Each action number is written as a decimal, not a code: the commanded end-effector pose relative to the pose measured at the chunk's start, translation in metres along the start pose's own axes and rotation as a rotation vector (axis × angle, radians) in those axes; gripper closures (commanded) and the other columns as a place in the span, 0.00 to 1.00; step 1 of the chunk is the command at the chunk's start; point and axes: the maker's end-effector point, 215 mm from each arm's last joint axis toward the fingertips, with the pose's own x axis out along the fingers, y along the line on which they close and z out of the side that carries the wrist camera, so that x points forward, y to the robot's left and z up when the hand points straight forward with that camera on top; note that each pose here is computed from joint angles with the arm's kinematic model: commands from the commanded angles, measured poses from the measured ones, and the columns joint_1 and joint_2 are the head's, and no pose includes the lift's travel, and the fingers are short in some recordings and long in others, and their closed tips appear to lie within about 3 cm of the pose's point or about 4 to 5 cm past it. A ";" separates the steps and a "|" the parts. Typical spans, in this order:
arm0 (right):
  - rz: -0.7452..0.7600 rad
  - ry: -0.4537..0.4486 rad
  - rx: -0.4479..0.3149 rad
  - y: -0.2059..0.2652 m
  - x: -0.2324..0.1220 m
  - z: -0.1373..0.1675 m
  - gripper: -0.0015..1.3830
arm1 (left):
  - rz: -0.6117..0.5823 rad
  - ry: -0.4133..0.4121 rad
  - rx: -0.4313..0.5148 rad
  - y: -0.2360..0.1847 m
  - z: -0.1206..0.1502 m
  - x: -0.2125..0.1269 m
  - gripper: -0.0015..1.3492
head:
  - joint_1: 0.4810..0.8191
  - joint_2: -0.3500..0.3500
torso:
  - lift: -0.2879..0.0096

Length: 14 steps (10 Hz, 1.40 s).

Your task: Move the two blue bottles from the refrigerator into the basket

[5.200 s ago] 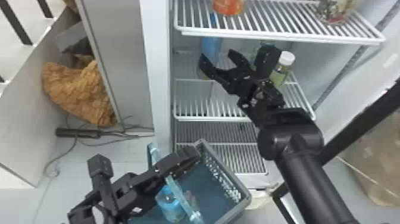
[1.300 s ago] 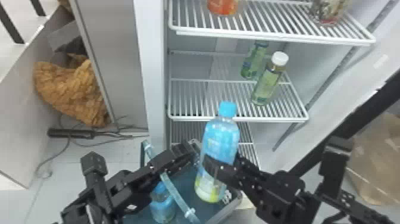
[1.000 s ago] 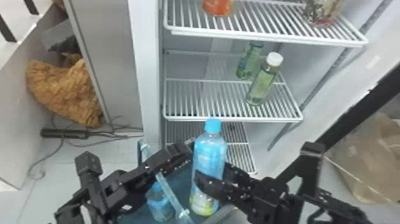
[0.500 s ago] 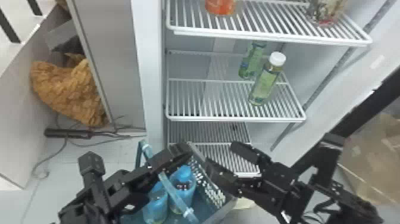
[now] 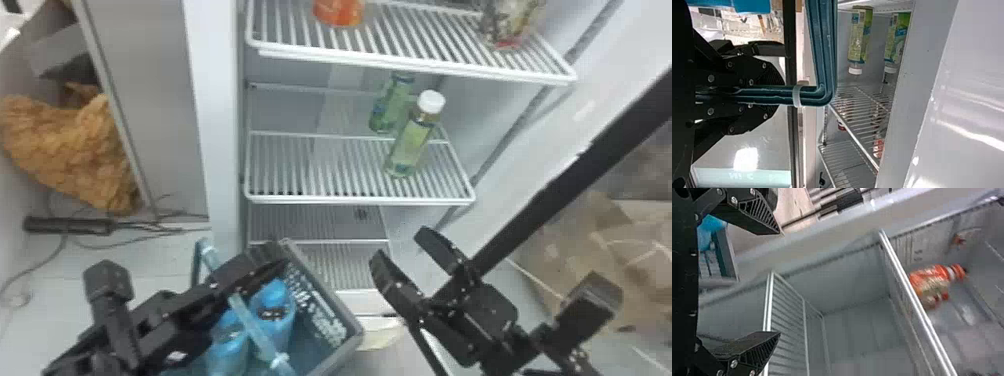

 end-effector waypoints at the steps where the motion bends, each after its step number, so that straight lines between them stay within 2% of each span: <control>1: -0.067 -0.010 -0.059 -0.020 -0.025 0.002 0.12 | 0.007 -0.002 -0.004 0.003 -0.001 -0.002 0.89 | 0.63 0.06 | 0.23; 3: -0.124 0.001 -0.120 -0.030 -0.054 0.003 0.12 | 0.023 0.007 -0.018 0.011 -0.006 -0.003 0.89 | 0.63 0.00 | 0.23; 8: -0.285 0.096 -0.264 -0.057 -0.122 0.015 0.12 | 0.028 -0.001 -0.020 0.013 -0.005 -0.006 0.89 | 0.63 0.00 | 0.23; 14: -0.304 0.106 -0.291 -0.062 -0.128 0.016 0.12 | 0.017 -0.019 -0.015 0.010 0.001 -0.007 0.89 | 0.63 0.00 | 0.23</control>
